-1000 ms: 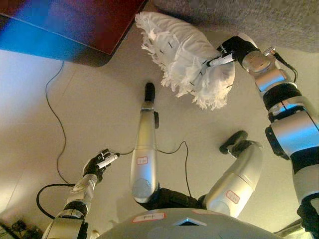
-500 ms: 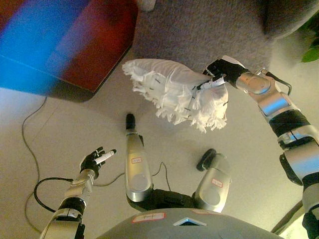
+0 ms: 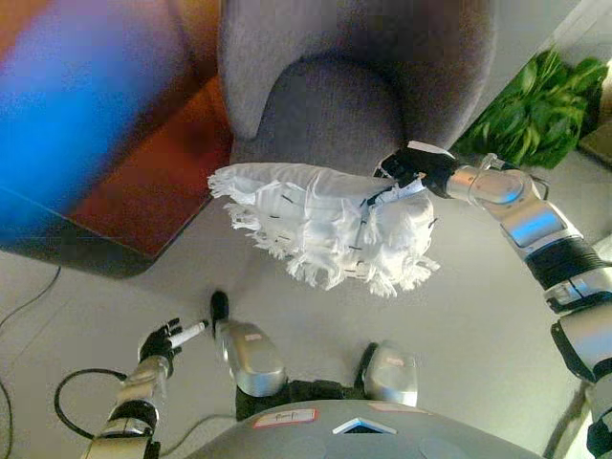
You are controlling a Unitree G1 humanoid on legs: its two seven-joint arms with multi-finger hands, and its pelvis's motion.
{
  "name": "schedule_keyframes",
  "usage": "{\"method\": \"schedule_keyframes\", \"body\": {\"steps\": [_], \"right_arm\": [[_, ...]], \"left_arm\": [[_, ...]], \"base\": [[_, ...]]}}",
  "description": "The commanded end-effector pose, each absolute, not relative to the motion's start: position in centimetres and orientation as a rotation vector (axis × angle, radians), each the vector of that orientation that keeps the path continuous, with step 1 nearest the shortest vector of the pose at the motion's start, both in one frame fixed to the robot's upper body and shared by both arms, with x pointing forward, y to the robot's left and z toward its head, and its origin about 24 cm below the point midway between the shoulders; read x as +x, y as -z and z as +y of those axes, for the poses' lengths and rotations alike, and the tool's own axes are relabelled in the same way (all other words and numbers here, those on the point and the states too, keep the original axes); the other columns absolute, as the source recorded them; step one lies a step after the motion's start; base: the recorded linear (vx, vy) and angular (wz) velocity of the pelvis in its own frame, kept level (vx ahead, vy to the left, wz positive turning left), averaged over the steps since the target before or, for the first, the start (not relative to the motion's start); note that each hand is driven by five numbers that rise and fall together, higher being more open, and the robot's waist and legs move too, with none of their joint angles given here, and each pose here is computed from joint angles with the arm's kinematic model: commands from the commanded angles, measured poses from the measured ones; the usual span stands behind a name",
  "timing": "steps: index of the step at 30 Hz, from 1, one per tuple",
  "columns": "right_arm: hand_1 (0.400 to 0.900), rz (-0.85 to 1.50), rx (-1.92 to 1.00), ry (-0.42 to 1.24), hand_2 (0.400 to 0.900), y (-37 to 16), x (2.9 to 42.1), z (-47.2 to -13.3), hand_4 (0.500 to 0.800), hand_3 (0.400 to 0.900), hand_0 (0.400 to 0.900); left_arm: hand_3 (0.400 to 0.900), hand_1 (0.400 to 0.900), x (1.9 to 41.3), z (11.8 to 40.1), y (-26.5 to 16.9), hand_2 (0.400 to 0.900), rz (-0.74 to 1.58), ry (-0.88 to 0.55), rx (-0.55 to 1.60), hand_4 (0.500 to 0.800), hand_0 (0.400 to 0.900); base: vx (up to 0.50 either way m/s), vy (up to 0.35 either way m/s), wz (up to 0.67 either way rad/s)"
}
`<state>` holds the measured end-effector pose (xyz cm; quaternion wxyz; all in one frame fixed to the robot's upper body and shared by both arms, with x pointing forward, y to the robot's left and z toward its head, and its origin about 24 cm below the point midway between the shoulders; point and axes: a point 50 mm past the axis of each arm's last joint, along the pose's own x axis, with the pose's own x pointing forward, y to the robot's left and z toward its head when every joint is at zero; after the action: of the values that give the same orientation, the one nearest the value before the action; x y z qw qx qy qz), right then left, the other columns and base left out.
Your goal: Pick up the pillow and put it on the sofa.
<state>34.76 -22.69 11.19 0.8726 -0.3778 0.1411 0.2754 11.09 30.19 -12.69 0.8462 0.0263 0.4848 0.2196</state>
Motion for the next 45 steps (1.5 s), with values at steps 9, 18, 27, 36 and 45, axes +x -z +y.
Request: {"method": "schedule_keyframes", "body": {"steps": [9, 18, 27, 36, 45], "right_arm": [[0.4, 0.065, -0.683, -0.302, 0.4, -20.2, 35.6, -28.9, 0.5, 0.4, 0.4], [0.4, 0.109, -0.65, -0.285, 0.4, -19.6, 35.9, -30.3, 0.5, 0.4, 0.4], [0.4, 0.147, -0.636, -0.115, 0.4, -21.9, 36.1, -32.9, 0.5, 0.4, 0.4], [0.4, 0.31, -0.516, 0.114, 0.4, -22.2, 33.1, -39.6, 0.5, 0.4, 0.4], [0.9, 0.42, -0.561, 0.387, 0.9, -21.6, 31.2, -42.6, 0.8, 0.9, 0.9]], "left_arm": [[0.9, 0.9, 7.4, 30.2, 14.1, 0.9, 1.17, -0.387, 0.2, 0.8, 0.9], [0.9, 0.9, 10.2, 31.8, 12.7, 0.9, 1.114, -0.35, 0.302, 0.8, 0.9], [0.9, 0.9, 11.8, 34.4, 10.8, 0.9, 1.042, -0.453, 0.294, 0.8, 0.9], [0.9, 0.9, 6.9, 33.9, 12.2, 0.9, 1.136, -0.458, 0.282, 0.8, 0.9], [0.9, 0.9, 5.2, 33.5, 12.7, 0.9, 1.166, -0.435, 0.288, 0.8, 0.9]], "base": [[0.385, -0.019, 0.24], [0.461, 0.113, -0.16], [0.219, -0.274, 0.54], [0.216, -0.163, 0.17], [0.101, -0.051, 0.11]]}}
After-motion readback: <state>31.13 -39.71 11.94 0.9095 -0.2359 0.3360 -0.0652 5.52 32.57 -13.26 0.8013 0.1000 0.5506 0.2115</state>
